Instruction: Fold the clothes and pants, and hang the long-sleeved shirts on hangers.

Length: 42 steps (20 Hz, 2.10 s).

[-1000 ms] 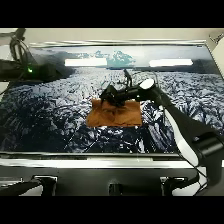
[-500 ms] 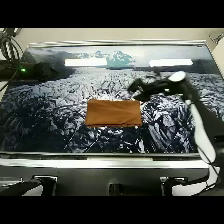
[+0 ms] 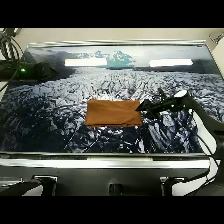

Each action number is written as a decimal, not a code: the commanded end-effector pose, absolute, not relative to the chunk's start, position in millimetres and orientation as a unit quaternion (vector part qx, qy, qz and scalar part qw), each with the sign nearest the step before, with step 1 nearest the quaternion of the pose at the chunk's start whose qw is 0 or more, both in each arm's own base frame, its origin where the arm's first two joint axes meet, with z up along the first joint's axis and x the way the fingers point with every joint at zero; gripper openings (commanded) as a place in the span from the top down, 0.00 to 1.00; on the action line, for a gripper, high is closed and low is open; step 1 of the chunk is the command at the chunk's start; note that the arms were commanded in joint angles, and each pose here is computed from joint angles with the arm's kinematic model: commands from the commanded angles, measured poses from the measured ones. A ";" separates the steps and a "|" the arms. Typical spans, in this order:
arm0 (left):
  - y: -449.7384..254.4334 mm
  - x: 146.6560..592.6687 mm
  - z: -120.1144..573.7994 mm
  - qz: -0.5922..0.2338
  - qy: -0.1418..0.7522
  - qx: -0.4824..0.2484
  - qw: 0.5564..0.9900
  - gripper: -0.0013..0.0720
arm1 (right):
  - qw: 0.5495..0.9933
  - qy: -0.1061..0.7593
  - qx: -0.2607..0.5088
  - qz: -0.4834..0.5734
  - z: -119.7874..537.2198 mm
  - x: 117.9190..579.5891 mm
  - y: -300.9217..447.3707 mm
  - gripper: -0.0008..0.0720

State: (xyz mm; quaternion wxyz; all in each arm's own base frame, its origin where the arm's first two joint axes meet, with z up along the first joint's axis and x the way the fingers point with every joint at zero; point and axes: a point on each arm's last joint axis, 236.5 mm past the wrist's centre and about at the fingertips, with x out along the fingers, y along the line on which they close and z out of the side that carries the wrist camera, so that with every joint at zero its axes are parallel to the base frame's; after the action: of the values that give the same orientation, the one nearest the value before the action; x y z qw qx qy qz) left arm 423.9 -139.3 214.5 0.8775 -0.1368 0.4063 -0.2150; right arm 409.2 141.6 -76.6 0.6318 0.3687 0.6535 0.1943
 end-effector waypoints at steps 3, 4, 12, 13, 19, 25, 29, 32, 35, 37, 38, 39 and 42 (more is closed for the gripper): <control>-139.4 424.3 214.0 -0.215 0.407 -0.138 0.877 0.94 | 0.645 0.632 0.374 0.213 -88.5 419.0 149.3 0.28; -139.4 424.3 214.0 -0.215 0.407 -0.138 0.877 0.94 | 0.638 0.630 0.383 0.220 -88.1 418.9 153.3 0.32; -139.4 424.2 213.9 -0.214 0.407 -0.138 0.877 0.94 | 0.603 0.620 0.423 0.271 -77.8 419.8 168.9 0.93; -139.3 424.2 213.9 -0.214 0.407 -0.140 0.877 0.94 | 0.612 0.609 0.423 0.276 -69.3 429.1 163.7 0.93; -139.4 424.3 214.0 -0.209 0.410 -0.150 0.875 0.94 | 0.711 0.488 0.458 0.217 -3.2 513.1 30.1 0.93; -139.4 424.3 214.1 -0.204 0.412 -0.161 0.873 0.94 | 0.760 0.371 0.529 0.069 16.2 494.9 -183.3 0.93; -139.3 424.4 214.1 -0.202 0.413 -0.164 0.873 0.94 | 0.758 0.303 0.577 -0.030 16.9 432.6 -300.6 0.93; -139.4 424.3 214.1 -0.198 0.415 -0.173 0.871 0.94 | 0.741 0.297 0.588 -0.130 10.8 364.9 -363.1 0.93; -139.4 424.3 214.1 -0.198 0.415 -0.172 0.871 0.94 | 0.704 0.322 0.579 -0.256 2.9 293.1 -400.7 0.93; -139.4 424.3 214.0 -0.199 0.415 -0.172 0.871 0.94 | 0.665 0.358 0.569 -0.325 -6.8 252.9 -405.0 0.93; -139.4 424.3 214.0 -0.199 0.415 -0.172 0.871 0.94 | 0.642 0.382 0.563 -0.353 -15.6 236.5 -399.8 0.93; -139.4 424.3 214.0 -0.199 0.415 -0.172 0.871 0.94 | 0.617 0.408 0.559 -0.375 -26.0 220.7 -389.3 0.93; -139.4 424.3 214.0 -0.199 0.415 -0.171 0.871 0.94 | 0.573 0.454 0.549 -0.406 -37.5 184.5 -353.5 0.93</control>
State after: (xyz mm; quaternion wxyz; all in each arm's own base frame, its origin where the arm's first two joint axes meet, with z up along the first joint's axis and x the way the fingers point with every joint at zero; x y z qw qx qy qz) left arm 424.3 -139.3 214.4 0.8714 -0.1718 0.4144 -0.1986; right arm 237.7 -371.6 -23.8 0.6321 0.5682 0.4062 -0.3354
